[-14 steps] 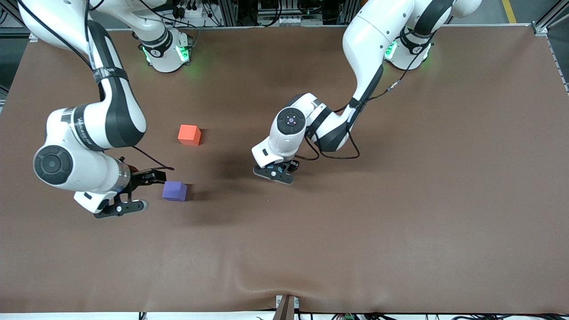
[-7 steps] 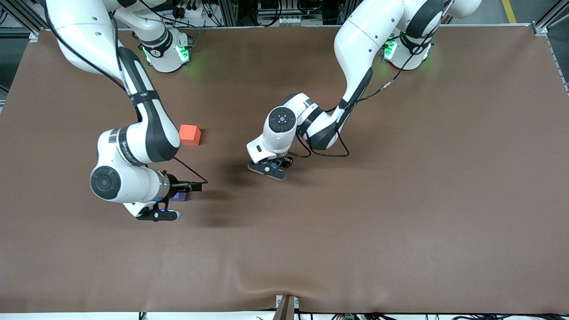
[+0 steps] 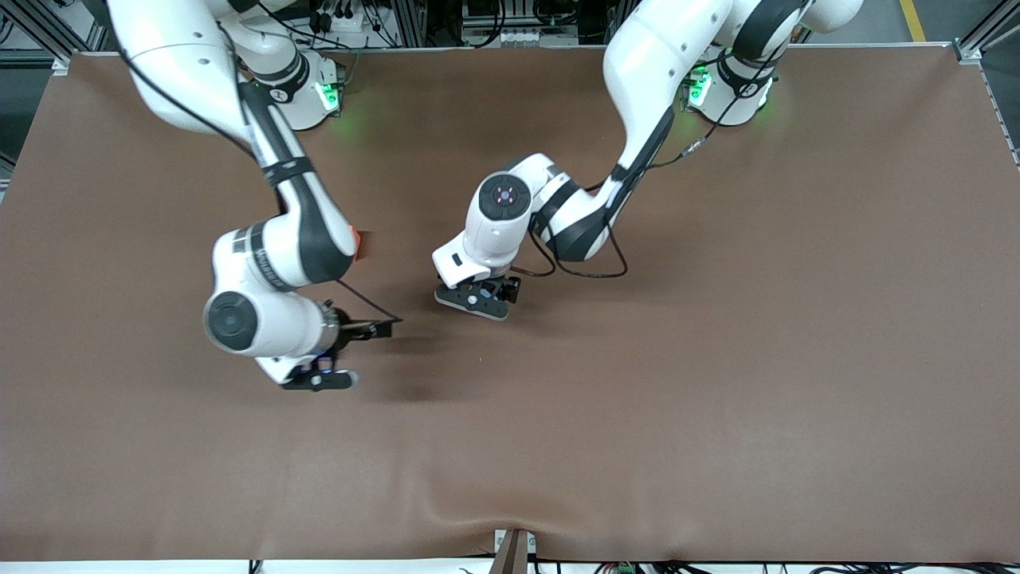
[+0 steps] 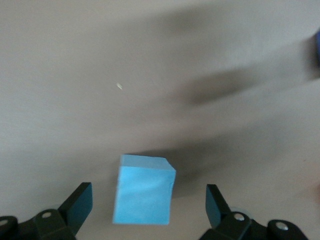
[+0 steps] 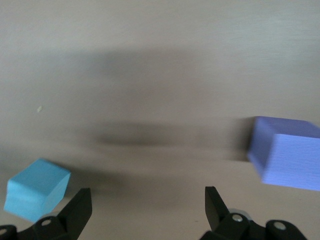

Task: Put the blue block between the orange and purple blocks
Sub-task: 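Carry the blue cube toward the right gripper while the right gripper approaches, then grasp the blue cube with the right gripper while the left gripper releases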

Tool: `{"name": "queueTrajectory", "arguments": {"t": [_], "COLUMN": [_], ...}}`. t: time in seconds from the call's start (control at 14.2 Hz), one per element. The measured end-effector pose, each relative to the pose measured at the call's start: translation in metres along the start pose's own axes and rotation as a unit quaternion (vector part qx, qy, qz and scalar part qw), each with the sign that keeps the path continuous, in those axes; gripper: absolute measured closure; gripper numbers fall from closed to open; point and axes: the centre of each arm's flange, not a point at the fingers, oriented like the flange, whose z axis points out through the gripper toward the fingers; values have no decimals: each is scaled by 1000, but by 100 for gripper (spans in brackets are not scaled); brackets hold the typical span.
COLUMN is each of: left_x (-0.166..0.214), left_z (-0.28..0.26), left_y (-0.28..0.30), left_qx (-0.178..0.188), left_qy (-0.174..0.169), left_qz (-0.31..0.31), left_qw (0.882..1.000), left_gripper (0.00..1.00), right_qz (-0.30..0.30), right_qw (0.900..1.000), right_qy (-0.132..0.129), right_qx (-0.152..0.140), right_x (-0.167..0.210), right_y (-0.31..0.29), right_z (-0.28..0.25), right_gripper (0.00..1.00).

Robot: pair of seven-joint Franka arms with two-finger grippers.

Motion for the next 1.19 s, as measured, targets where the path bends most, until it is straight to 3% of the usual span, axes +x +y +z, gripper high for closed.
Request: {"name": "queueTrajectory", "arguments": {"t": [0.14, 0.28, 0.49, 0.84, 1.19], "left_x": [21, 46, 61, 38, 3], "left_z": [-79, -170, -272, -362, -405], "left_y": [-36, -108, -251, -378, -439], "left_qx": [36, 56, 72, 82, 90], "left_qy": [4, 15, 16, 18, -19], "left_qz": [-19, -70, -167, -241, -223], "left_qw": [999, 996, 983, 967, 970], "left_gripper": [0, 0, 0, 0, 0], "right_qz": [-21, -19, 64, 183, 224], "right_qw": [1000, 1000, 998, 983, 974], "right_qy": [-6, -12, -10, 18, 29], "right_qx": [-5, -9, -10, -8, -9], "right_x": [-9, -14, -14, -35, -47], "right_y": [-28, -38, -44, -117, -152], "right_z": [10, 18, 24, 59, 100], "right_gripper": [0, 0, 0, 0, 0]}}
